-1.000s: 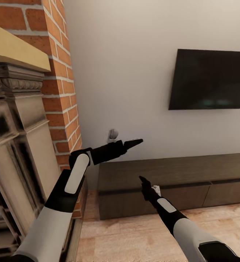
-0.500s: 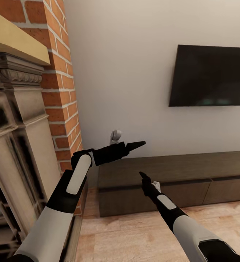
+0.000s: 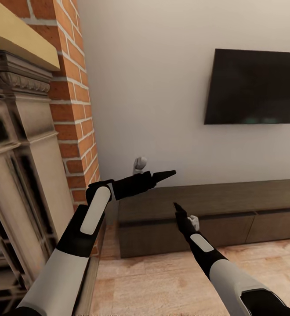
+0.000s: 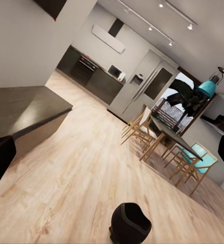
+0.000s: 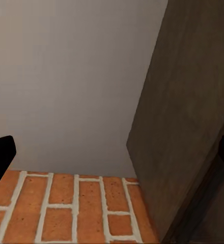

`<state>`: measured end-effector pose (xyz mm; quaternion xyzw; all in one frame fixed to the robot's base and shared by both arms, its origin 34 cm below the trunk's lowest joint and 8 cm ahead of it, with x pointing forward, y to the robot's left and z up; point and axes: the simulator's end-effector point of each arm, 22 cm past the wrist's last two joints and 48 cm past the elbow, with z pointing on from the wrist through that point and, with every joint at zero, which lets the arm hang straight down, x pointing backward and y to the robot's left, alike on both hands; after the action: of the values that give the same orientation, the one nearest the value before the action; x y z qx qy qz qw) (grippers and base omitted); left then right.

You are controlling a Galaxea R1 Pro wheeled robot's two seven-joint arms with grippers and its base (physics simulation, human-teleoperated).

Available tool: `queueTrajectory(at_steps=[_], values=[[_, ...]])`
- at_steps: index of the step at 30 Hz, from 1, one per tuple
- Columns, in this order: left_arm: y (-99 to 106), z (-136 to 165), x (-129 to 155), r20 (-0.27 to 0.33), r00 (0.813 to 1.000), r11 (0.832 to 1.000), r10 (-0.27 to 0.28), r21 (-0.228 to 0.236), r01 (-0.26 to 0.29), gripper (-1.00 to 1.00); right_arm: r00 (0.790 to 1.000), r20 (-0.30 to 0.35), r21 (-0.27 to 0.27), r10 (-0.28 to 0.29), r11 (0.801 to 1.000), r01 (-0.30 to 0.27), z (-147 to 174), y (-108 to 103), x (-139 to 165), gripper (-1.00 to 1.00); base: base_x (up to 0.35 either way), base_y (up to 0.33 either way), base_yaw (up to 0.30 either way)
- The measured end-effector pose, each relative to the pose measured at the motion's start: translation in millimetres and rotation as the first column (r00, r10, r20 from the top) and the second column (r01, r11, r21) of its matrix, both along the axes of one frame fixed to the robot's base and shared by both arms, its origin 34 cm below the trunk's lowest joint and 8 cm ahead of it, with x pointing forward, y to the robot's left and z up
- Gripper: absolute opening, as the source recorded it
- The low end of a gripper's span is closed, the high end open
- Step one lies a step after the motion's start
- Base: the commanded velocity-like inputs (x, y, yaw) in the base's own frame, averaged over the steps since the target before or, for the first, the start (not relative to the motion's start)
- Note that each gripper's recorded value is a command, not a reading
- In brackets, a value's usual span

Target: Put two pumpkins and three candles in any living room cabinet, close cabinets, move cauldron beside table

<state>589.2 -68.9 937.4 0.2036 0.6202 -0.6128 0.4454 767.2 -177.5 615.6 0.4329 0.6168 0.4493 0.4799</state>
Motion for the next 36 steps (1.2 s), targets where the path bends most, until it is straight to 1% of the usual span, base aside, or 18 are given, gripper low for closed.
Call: queueTrajectory(at_steps=[3, 15, 19, 29, 32, 36], values=[[-0.1, -6.5, -1.9, 0.0, 1.0, 1.0, -0.001, 0.0, 0.001, 1.0, 1.0, 0.003, -0.005, -0.012, 1.0, 0.012, -6.7, -2.9, -1.5, 1.0, 0.0, 0.0, 0.0], [-0.2, -32.8, -9.5, 0.001, 1.0, 1.0, -0.004, -0.002, 0.004, 1.0, 1.0, 0.004, -0.009, -0.015, 1.0, 0.015, -33.3, -4.3, -8.2, 1.0, 0.0, 0.0, 0.0], [0.1, -38.7, -13.8, -0.004, 1.0, 1.0, -0.015, -0.019, 0.015, 1.0, 1.0, 0.004, -0.011, -0.015, 1.0, 0.015, -42.5, -5.2, -10.6, 1.0, 0.0, 0.0, 0.0], [0.4, -61.1, -20.3, -0.005, 1.0, 1.0, -0.016, -0.02, 0.016, 1.0, 1.0, 0.003, -0.013, -0.018, 1.0, 0.018, -65.5, -8.2, -16.8, 1.0, 0.0, 0.0, 0.0], [0.7, -67.8, -15.5, -0.017, 1.0, 1.0, -0.015, -0.02, 0.015, 1.0, 1.0, -0.009, -0.018, -0.021, 1.0, 0.021, -74.7, -11.8, -16.2, 1.0, 0.0, 0.0, 0.0], [2.0, -66.5, -12.4, -0.01, 1.0, 1.0, -0.002, -0.029, 0.002, 1.0, 1.0, -0.013, -0.019, -0.022, 1.0, 0.022, -76.2, -13.0, -16.7, 1.0, 0.0, 0.0, 0.0]])
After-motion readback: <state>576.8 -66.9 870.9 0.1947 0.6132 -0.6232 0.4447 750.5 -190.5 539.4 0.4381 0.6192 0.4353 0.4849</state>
